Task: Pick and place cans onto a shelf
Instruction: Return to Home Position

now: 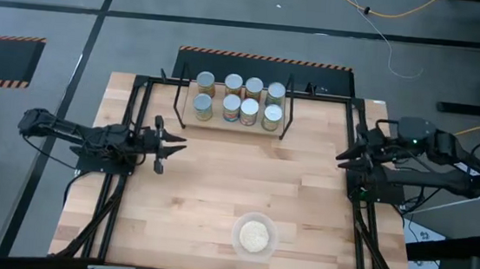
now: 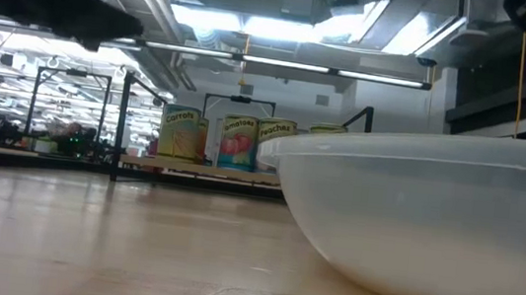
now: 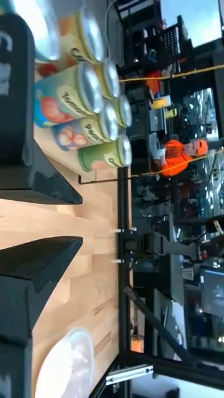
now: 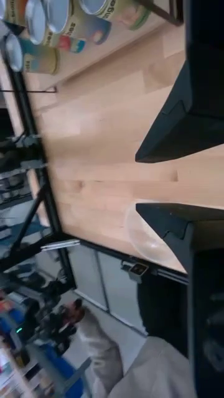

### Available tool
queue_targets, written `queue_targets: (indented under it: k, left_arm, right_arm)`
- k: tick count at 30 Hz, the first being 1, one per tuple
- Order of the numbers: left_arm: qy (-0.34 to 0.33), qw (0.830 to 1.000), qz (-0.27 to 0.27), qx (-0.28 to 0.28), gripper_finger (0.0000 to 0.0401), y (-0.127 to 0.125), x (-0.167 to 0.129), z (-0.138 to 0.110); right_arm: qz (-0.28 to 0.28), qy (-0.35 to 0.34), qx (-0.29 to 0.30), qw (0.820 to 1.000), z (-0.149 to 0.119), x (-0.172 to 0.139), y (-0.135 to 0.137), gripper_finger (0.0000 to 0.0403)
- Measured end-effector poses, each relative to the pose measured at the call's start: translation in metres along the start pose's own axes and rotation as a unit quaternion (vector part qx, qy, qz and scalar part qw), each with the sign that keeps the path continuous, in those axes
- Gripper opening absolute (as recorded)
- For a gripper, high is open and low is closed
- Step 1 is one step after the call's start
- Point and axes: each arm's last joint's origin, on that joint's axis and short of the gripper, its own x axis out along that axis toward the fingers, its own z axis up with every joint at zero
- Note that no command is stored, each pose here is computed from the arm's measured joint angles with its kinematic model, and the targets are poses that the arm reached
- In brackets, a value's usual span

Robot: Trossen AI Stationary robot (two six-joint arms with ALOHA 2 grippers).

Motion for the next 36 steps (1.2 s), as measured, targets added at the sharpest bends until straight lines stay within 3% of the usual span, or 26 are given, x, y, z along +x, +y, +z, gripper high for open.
queue_targets:
  k: [7, 15, 22, 33, 36]
  left_arm:
    - [0.015, 1.000, 0.016, -0.023, 0.0086, 0.004, -0.007, -0.024]
    - [0.011, 0.999, 0.024, -0.025, 0.0086, 0.006, -0.006, -0.024]
    - [-0.018, 0.999, -0.023, -0.044, 0.0086, 0.004, -0.007, -0.018]
    - [-0.111, 0.992, -0.042, -0.048, 0.0086, 0.008, -0.021, -0.002]
    - [-0.110, 0.992, -0.043, -0.041, 0.0086, 0.008, -0.022, -0.002]
  right_arm:
    - [0.013, -0.054, 0.006, 0.998, -0.030, -0.005, -0.005, 0.0120]
    - [0.020, -0.080, 0.008, 0.997, -0.063, -0.004, -0.012, 0.0120]
    - [0.052, -0.107, 0.016, 0.993, -0.087, -0.007, -0.015, 0.0120]
    - [0.078, -0.102, 0.012, 0.992, -0.087, -0.008, -0.013, 0.0120]
    - [0.080, -0.102, 0.012, 0.991, -0.087, -0.008, -0.013, 0.0120]
